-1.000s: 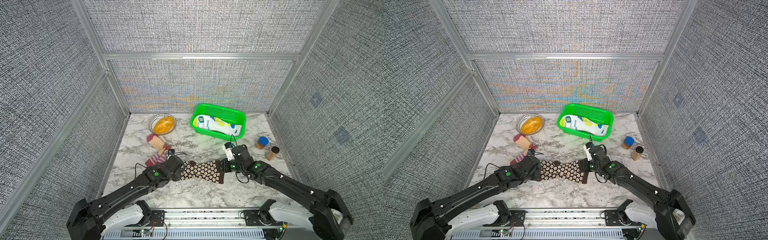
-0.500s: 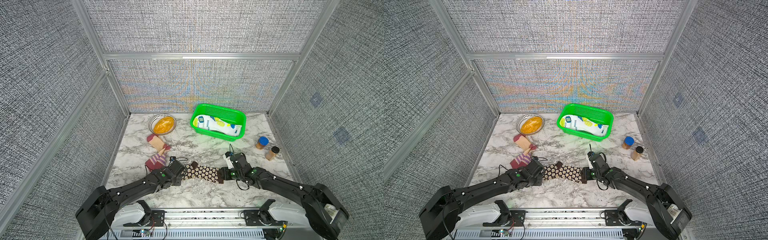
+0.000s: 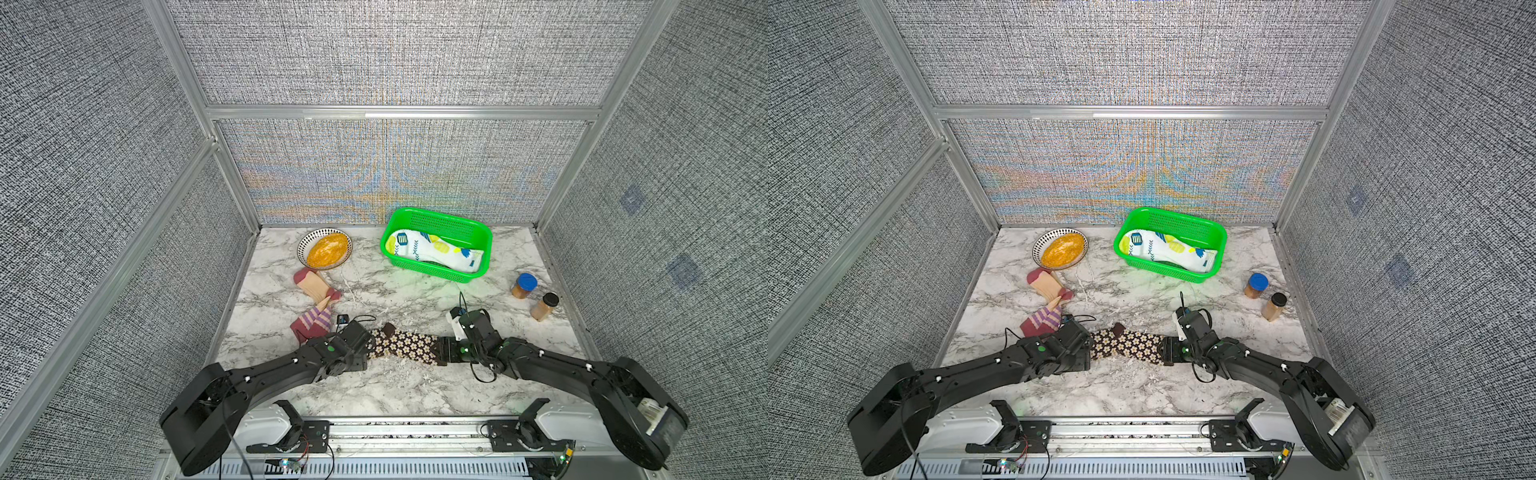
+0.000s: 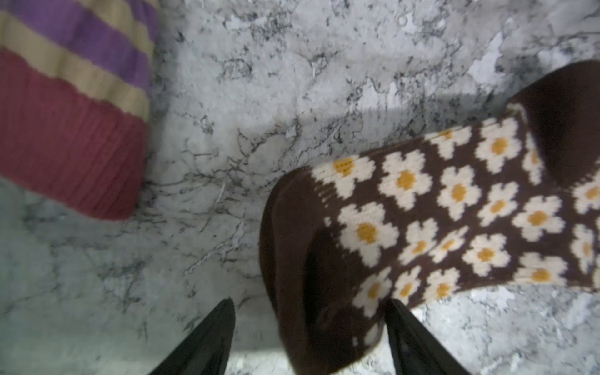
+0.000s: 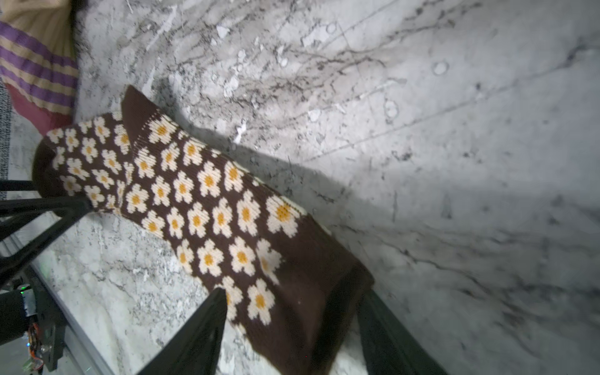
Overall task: Place the socks together as a pair
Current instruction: Flatten out the sock, then pick up a pair of socks from the center of the board.
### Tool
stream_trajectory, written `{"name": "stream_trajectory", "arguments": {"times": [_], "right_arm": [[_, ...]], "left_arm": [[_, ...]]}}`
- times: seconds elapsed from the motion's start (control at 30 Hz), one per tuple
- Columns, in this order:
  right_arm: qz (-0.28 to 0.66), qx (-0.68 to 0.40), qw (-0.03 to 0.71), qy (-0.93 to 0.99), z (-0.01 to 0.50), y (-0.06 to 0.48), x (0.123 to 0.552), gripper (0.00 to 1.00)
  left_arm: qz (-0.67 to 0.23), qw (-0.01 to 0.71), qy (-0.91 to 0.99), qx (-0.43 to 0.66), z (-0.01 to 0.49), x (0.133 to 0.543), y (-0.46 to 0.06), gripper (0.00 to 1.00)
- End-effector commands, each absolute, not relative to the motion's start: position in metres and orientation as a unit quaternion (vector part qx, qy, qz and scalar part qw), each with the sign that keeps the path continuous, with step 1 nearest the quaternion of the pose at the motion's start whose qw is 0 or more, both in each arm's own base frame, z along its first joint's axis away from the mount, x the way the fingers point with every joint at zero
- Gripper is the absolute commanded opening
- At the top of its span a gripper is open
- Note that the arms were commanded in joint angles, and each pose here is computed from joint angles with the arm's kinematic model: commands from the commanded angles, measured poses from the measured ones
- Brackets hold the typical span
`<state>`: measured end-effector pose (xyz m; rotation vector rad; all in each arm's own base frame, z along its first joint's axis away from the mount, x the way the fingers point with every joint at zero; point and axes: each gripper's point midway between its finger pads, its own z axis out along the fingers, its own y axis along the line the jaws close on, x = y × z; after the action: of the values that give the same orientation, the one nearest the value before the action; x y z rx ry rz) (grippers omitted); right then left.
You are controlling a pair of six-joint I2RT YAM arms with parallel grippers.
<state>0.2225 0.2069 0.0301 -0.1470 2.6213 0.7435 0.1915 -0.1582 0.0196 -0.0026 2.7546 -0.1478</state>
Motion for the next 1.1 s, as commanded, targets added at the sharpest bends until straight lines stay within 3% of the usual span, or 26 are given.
{"name": "stream_trajectory", "arguments": {"times": [0.0,0.07,0.13,0.2,0.27,0.37,0.4,0.6,0.9,1.07], "right_arm": [[0.264,-0.040,0.169,0.949,0.015,0.207,0.212,0.60],[0.269,-0.042,0.165,0.948,0.014,0.211,0.210,0.52],[0.273,-0.042,0.166,0.947,0.014,0.212,0.209,0.43],[0.274,-0.041,0.172,0.945,0.015,0.212,0.210,0.30],[0.275,-0.043,0.180,0.944,0.020,0.213,0.215,0.14],[0.284,-0.049,0.198,0.937,0.035,0.218,0.225,0.00],[0.286,-0.050,0.205,0.935,0.040,0.220,0.229,0.00],[0.303,-0.063,0.251,0.917,0.091,0.225,0.257,0.00],[0.330,-0.069,0.349,0.874,0.197,0.216,0.309,0.00],[0.309,-0.054,0.392,0.865,0.228,0.190,0.357,0.00]], "left_arm": [[-0.063,0.204,0.977,-0.002,0.021,0.206,-0.172,0.75],[-0.057,0.196,0.979,0.001,0.014,0.207,-0.174,0.73],[-0.050,0.190,0.980,0.006,0.008,0.207,-0.175,0.65],[-0.046,0.185,0.982,0.010,0.004,0.208,-0.176,0.52],[-0.045,0.185,0.982,0.014,0.005,0.209,-0.177,0.32],[-0.045,0.190,0.980,0.026,0.013,0.213,-0.181,0.09],[-0.045,0.191,0.980,0.031,0.017,0.215,-0.183,0.06],[-0.060,0.230,0.970,0.057,0.063,0.234,-0.198,0.02],[-0.113,0.311,0.939,0.095,0.175,0.268,-0.227,0.02],[-0.153,0.344,0.921,0.099,0.221,0.318,-0.246,0.03]]}}
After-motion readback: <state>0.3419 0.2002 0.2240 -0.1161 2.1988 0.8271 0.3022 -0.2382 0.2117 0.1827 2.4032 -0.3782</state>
